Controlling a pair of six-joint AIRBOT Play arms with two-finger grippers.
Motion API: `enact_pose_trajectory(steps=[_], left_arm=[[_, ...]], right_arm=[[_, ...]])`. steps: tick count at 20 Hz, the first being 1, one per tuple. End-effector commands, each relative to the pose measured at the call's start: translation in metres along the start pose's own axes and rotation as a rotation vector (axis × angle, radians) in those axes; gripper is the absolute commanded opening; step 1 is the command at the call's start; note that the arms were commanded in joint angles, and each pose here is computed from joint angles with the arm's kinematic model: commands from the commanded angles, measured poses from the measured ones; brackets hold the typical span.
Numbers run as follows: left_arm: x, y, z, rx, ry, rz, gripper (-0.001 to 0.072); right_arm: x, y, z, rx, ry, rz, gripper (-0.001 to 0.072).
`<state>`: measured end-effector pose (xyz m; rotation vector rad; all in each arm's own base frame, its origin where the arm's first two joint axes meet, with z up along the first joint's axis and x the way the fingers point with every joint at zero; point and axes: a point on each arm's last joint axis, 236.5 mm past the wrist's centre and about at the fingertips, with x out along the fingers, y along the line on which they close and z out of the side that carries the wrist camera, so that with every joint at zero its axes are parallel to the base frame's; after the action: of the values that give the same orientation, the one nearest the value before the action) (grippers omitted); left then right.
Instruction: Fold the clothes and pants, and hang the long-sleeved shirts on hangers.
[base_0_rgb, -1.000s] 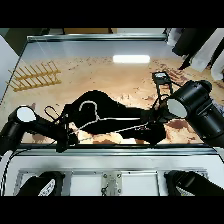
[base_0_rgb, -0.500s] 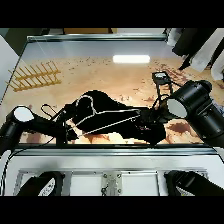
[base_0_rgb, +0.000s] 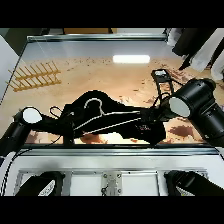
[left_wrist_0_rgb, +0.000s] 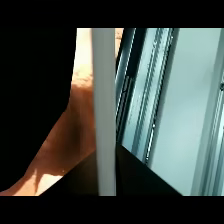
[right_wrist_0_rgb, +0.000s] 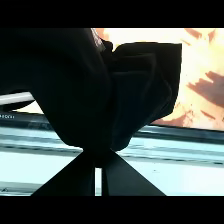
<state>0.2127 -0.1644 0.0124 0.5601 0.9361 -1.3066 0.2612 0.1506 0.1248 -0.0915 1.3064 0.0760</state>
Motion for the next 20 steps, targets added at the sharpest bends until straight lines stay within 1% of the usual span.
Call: enact_pose_trajectory(steps=[1,3,6,11,14,18,20], left_arm=[[0.002,0.005,0.006,0.064,-0.012,0.026,0.0017],[0.002,0.003,0.005,0.068,-0.011,0.02,0.0017],[0.002,0.0,0.005,0.092,-0.007,0.005,0.0017],[0.002,-0.003,0.028,0.099,-0.105,-0.008,0.0017],[0.006,-0.009,0.025,0.084,-0.078,-0.109,0.0017],[0.002,0.014,0.04,0.094,-0.076,-0.121,0.0017],[0.002,0.022,0.044,0.057,-0.069,-0.138,0.0016]], right_arm=[[-0.008,0.0,0.006,-0.034,-0.026,0.008,0.0032],[-0.009,-0.005,0.008,-0.041,-0.024,-0.004,0.0032],[-0.012,-0.023,0.016,0.001,-0.026,-0.017,0.0032],[-0.016,-0.021,0.023,-0.062,-0.037,0.002,0.0032],[-0.022,-0.018,0.029,-0.059,-0.064,0.014,0.0032],[-0.032,-0.005,0.031,-0.069,-0.078,0.076,0.0032],[-0.038,-0.005,0.034,-0.066,-0.096,0.083,0.0032]])
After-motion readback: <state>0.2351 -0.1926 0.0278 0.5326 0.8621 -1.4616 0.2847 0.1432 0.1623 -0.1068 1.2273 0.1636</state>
